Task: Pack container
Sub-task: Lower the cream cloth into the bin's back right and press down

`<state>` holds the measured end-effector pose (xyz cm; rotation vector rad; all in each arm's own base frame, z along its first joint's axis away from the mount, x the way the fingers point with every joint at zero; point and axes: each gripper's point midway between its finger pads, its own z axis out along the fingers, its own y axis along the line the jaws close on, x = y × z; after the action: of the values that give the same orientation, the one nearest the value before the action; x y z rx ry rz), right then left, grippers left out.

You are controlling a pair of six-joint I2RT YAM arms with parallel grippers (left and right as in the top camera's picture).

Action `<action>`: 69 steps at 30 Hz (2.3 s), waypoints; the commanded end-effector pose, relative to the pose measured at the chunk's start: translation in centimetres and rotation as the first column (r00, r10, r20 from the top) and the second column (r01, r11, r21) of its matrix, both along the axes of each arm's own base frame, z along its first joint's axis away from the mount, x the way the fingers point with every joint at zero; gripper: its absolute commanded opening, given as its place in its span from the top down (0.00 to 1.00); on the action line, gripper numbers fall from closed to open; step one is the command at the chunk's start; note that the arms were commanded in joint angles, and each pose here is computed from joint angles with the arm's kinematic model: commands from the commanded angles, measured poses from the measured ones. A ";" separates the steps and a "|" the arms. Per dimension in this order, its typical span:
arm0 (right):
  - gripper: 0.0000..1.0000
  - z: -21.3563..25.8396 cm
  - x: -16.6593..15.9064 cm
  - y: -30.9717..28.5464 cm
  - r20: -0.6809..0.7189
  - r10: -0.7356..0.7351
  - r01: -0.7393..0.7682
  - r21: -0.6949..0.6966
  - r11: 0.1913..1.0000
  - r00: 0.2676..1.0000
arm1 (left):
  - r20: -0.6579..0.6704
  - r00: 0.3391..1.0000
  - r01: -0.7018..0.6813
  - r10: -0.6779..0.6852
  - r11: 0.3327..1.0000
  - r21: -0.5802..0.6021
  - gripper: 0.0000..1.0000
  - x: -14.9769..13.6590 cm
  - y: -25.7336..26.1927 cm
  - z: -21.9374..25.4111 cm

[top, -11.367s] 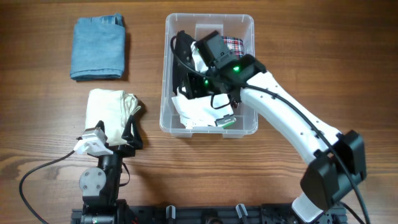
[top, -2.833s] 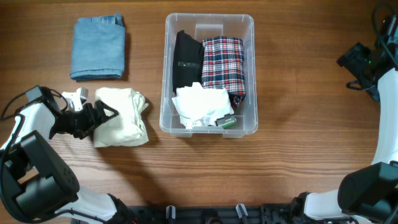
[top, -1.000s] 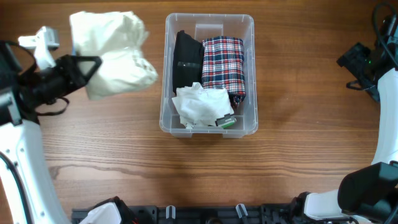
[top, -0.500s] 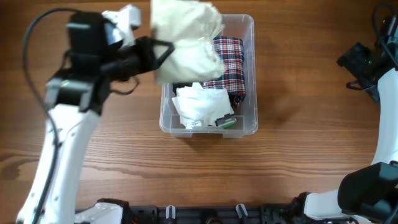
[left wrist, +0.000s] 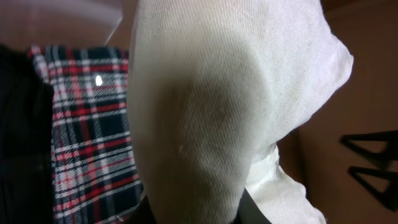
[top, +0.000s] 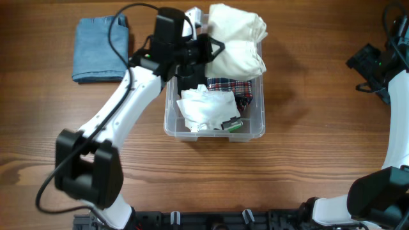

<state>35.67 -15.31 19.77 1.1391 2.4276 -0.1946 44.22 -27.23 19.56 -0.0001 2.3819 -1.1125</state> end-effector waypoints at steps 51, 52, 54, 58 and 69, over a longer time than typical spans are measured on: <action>0.00 -0.2 0.1 -0.1 0.000 -0.015 0.015 0.000 1.000 1.000 | 0.228 0.966 -0.124 0.123 0.992 -0.011 0.91 3.0 -0.1 5.3; 0.00 -0.2 0.1 -0.2 0.000 -0.015 0.015 -0.001 1.000 1.000 | 0.231 0.962 -0.152 0.145 0.988 0.010 0.96 3.3 -0.1 4.7; 0.00 -0.2 0.1 -0.2 0.001 -0.015 0.015 0.000 1.000 1.000 | 0.233 0.954 -0.207 0.188 0.976 0.060 0.96 3.9 -0.1 3.2; 0.00 -0.2 0.1 -0.2 0.001 -0.015 0.015 0.000 1.000 1.000 | 0.196 0.966 -0.192 0.168 0.975 0.110 0.96 3.4 -1.8 0.3; 0.00 -0.2 0.1 -0.2 0.001 -0.015 0.015 0.000 1.000 1.000 | 0.047 0.983 -0.185 0.179 0.935 0.303 0.96 1.1 -1.1 -6.5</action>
<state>35.72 -15.32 19.79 1.1384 2.4254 -0.1941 44.96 -28.91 15.31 -0.0802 2.4161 -0.7221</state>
